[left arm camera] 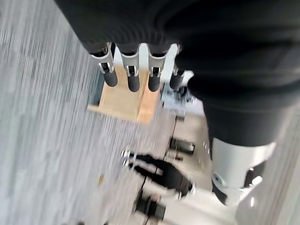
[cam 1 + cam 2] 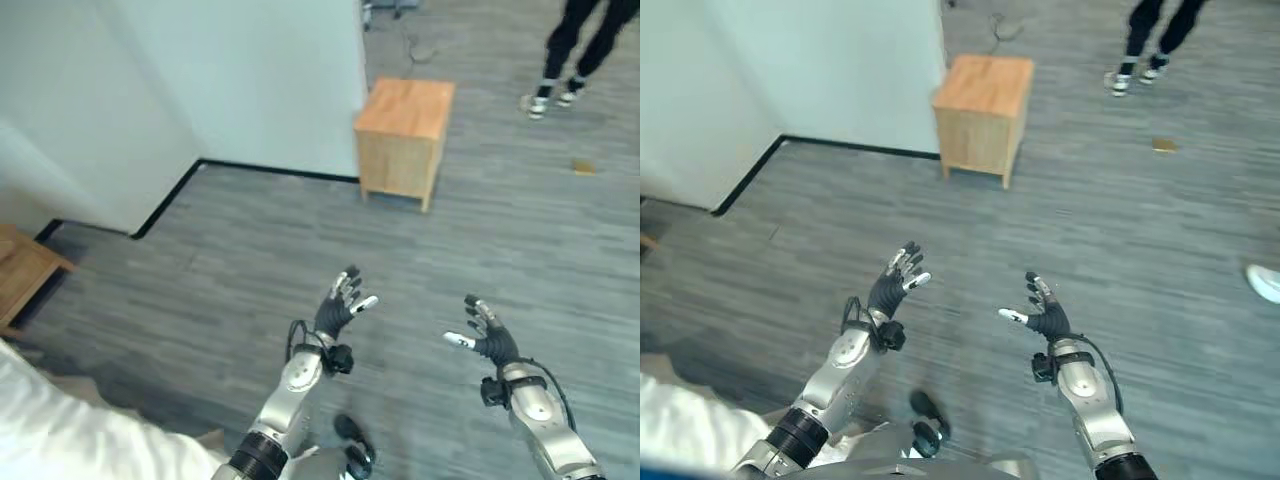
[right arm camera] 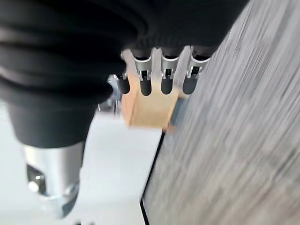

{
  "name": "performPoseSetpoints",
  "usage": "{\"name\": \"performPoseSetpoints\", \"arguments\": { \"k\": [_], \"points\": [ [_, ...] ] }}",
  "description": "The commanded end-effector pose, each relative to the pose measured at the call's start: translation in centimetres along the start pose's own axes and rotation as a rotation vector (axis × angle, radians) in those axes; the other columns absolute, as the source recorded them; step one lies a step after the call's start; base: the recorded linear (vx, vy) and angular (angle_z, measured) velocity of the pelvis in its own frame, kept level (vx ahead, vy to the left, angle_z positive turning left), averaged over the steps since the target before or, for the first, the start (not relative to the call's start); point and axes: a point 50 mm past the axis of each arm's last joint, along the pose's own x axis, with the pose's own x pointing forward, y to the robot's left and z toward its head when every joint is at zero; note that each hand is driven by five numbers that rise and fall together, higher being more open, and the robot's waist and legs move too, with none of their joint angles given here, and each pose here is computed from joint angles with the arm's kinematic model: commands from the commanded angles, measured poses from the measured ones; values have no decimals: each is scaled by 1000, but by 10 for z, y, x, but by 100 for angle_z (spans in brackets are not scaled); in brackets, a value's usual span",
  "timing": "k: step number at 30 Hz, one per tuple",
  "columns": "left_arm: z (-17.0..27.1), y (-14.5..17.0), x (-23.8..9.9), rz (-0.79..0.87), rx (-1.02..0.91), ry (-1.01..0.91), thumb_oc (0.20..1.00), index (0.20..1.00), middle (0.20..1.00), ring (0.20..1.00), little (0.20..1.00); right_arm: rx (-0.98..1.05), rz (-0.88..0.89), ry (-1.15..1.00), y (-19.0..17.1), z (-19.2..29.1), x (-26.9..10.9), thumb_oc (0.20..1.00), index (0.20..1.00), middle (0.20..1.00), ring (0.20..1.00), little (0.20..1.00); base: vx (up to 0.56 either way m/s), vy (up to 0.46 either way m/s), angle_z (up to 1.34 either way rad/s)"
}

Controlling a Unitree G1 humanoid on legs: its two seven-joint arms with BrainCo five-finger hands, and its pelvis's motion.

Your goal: Making the bed.

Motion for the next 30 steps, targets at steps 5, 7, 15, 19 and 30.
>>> {"name": "performPoseSetpoints", "arguments": {
  "k": [5,7,15,19,30],
  "points": [
    [23,-12,9,-72,75,-93,1000,1000,1000,1000,1000,-17,-27,-198,-5,41,13,1000,1000,1000,1000,1000,281,73,128],
    [24,-14,12,-81,86,-100,1000,1000,1000,1000,1000,-15,-45,-199,-9,41,11,1000,1000,1000,1000,1000,230,-108,141],
    [25,-8,14,-91,159,-106,1000,1000,1000,1000,1000,-25,-186,-125,-38,23,0,1000,1000,1000,1000,1000,380,-208,174],
    [21,0,11,-67,162,-92,1000,1000,1000,1000,1000,-58,-185,-78,-43,14,-4,1000,1000,1000,1000,1000,459,-295,143],
    [7,29,-12,43,128,-35,1000,1000,1000,1000,1000,-87,-139,-23,-45,2,-10,1000,1000,1000,1000,1000,302,-136,33]
  ]
}}
